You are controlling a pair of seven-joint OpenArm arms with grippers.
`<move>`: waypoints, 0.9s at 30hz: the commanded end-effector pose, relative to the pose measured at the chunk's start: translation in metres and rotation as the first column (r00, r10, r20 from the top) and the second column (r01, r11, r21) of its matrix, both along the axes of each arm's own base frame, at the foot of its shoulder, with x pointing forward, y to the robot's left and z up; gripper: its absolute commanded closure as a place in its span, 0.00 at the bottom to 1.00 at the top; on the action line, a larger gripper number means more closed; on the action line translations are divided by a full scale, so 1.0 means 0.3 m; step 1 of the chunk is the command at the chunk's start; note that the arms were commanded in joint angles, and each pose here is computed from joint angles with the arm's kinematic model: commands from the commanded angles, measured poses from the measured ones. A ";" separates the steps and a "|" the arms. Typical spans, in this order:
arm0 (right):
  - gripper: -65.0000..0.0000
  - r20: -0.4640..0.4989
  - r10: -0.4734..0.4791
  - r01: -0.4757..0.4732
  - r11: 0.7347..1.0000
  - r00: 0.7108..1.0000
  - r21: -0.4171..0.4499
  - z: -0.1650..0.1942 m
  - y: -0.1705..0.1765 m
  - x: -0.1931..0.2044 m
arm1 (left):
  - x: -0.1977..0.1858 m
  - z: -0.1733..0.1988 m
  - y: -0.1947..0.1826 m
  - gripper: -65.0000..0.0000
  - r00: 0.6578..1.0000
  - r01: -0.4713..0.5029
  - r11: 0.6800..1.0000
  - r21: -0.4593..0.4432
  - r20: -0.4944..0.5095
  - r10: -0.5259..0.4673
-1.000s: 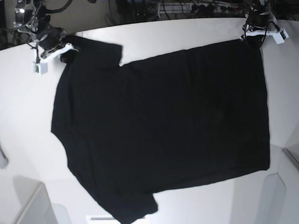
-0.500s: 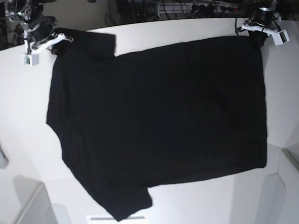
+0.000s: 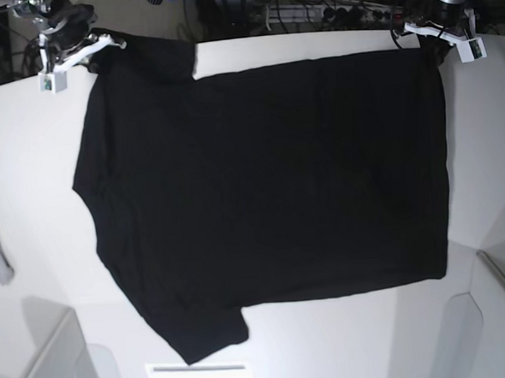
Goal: Fold the T-shirt properly
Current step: 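Pull both shoulder corners apart and drag the shirt toward the robot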
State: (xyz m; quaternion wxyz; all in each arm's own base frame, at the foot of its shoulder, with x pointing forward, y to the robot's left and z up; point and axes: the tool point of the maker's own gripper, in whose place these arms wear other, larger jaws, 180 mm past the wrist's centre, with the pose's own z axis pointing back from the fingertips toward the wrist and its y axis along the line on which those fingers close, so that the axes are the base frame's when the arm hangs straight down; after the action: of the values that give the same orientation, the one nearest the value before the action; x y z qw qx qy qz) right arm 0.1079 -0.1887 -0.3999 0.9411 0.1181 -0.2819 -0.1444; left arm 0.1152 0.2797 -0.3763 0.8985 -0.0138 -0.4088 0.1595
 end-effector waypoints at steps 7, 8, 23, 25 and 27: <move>1.00 0.078 0.006 -0.006 1.000 0.997 0.001 0.050 0.001 0.068 | 0.052 0.090 -0.062 1.00 0.991 0.102 0.995 -0.003 0.090 -0.102; 1.00 0.107 0.001 -0.001 1.000 0.994 -0.002 0.060 -0.003 0.094 | 0.056 0.093 -0.065 1.00 0.991 0.097 0.995 -0.017 0.099 -0.095; 1.00 0.250 0.029 -0.028 1.000 0.968 -0.007 0.159 0.001 0.336 | 0.174 0.171 -0.091 1.00 0.965 0.047 0.978 -0.201 0.263 0.008; 1.00 0.248 0.040 -0.040 0.999 0.968 -0.003 0.170 0.007 0.365 | 0.183 0.175 -0.090 1.00 0.963 0.047 0.978 -0.201 0.271 0.009; 1.00 0.249 0.051 -0.053 0.999 0.967 -0.002 0.181 0.013 0.394 | 0.210 0.190 -0.092 1.00 0.955 0.054 0.978 -0.200 0.295 0.007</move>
State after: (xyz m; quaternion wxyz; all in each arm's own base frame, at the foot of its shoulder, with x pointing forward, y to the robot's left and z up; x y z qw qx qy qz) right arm 0.2191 -0.1819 -0.3570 0.9112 0.1457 -0.3697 -0.1085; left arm 0.1754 0.2520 -0.3293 0.8316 -0.1320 -0.5038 0.1928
